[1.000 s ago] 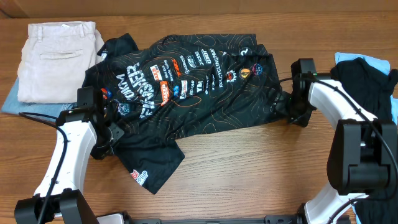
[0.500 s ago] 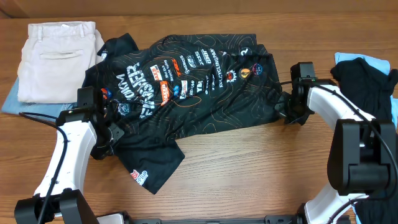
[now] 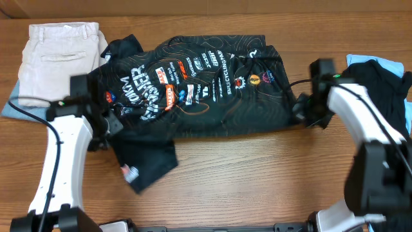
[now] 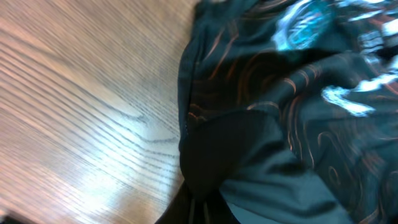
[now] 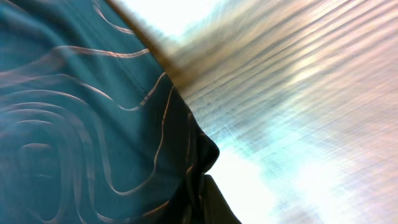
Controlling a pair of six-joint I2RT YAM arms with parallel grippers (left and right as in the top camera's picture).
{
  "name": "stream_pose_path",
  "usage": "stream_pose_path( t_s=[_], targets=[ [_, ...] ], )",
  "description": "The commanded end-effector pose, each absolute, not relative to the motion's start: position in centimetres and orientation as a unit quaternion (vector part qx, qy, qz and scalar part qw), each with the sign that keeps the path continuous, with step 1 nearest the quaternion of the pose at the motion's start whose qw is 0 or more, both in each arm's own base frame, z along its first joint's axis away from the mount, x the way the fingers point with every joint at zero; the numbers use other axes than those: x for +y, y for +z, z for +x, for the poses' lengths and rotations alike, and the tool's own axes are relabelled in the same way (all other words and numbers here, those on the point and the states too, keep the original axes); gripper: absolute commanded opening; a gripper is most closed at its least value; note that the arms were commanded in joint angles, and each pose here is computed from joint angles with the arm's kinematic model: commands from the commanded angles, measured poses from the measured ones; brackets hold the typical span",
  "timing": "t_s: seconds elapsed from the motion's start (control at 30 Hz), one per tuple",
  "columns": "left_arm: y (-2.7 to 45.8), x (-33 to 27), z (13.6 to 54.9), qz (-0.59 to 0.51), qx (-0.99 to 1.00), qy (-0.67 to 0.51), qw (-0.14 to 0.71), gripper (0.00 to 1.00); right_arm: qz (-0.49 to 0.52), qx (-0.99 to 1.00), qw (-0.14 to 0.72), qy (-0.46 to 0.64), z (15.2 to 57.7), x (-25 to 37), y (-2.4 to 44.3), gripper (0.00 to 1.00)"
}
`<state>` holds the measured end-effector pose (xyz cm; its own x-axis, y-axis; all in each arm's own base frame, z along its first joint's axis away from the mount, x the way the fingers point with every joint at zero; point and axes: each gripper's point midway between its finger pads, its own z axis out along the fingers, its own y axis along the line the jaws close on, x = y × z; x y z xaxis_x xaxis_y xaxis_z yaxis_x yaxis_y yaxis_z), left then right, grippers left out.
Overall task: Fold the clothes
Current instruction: 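Lift the jersey with both grippers and shake it flat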
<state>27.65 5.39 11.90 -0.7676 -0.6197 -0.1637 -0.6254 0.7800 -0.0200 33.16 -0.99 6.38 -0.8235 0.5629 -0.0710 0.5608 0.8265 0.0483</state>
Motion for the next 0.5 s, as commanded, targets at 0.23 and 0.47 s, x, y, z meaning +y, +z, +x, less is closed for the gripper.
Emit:
stream_pose_path(
  t_s=[0.23, 0.47],
  targets=[
    [32.3, 5.4, 30.2, -0.249, 0.917, -0.015, 0.311, 0.04, 0.291, 0.902, 0.316, 0.04, 29.9, -4.5, 30.3, 0.04],
    [42.6, 4.8, 26.4, -0.228, 0.877, -0.024, 0.422, 0.04, 0.272, 0.849, 0.449, 0.052, 24.2, -4.1, 40.4, 0.04]
  ],
)
